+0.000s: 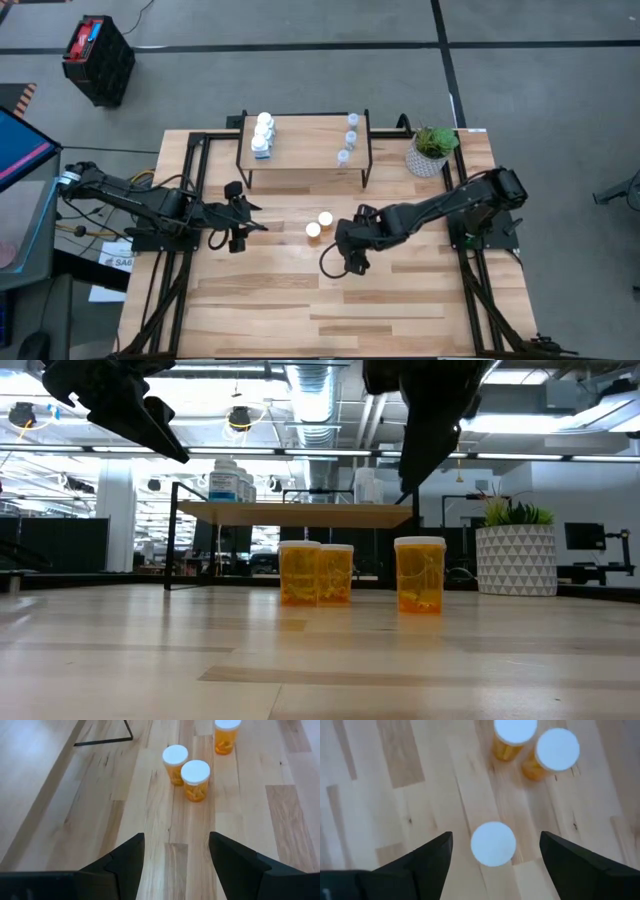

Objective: Pick and place medicine bottles onto shelf by color
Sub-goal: Put the bottom orange pill bottle on the shelf, then adjust the pill bottles on the shelf

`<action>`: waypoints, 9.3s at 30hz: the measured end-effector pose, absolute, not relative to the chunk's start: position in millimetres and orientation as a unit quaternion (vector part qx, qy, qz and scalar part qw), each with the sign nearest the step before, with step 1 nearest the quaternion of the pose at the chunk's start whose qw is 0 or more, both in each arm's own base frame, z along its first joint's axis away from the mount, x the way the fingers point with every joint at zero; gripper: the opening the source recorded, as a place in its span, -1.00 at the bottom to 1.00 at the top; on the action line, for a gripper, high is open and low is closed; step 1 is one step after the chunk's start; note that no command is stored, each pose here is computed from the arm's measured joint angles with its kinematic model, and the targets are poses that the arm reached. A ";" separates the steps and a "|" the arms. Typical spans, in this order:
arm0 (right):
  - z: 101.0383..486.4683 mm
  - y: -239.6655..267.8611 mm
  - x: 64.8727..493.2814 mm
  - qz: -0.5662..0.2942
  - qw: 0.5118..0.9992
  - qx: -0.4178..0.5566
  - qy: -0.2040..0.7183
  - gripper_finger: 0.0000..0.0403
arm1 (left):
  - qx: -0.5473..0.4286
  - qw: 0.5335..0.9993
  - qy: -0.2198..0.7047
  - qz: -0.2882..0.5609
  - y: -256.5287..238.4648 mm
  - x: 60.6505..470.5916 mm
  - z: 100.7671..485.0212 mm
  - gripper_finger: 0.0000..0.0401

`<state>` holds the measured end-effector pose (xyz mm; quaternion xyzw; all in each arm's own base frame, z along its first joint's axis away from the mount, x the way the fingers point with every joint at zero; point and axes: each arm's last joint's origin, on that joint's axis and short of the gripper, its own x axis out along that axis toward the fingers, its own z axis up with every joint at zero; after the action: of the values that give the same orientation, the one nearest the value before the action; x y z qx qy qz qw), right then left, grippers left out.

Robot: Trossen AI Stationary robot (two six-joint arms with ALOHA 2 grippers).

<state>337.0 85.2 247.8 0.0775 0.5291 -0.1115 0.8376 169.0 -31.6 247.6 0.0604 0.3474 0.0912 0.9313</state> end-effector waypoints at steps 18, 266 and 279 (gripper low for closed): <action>224.7 83.6 333.7 -0.095 0.838 0.053 0.534 0.58 | 0.059 0.931 0.347 0.091 -31.6 169.0 247.8 0.05; 321.2 5.9 435.0 -0.495 0.836 -0.162 0.172 0.40 | 0.033 0.930 0.356 0.089 -31.9 168.0 246.2 0.05; 335.9 -6.0 354.9 -0.305 0.865 -0.012 0.397 0.40 | 0.034 0.930 0.355 0.093 -31.7 168.0 246.4 0.05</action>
<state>354.9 -6.0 335.9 -0.0117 0.3973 -0.3049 0.8655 168.0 -31.7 246.4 0.0343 0.3545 0.0933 0.9297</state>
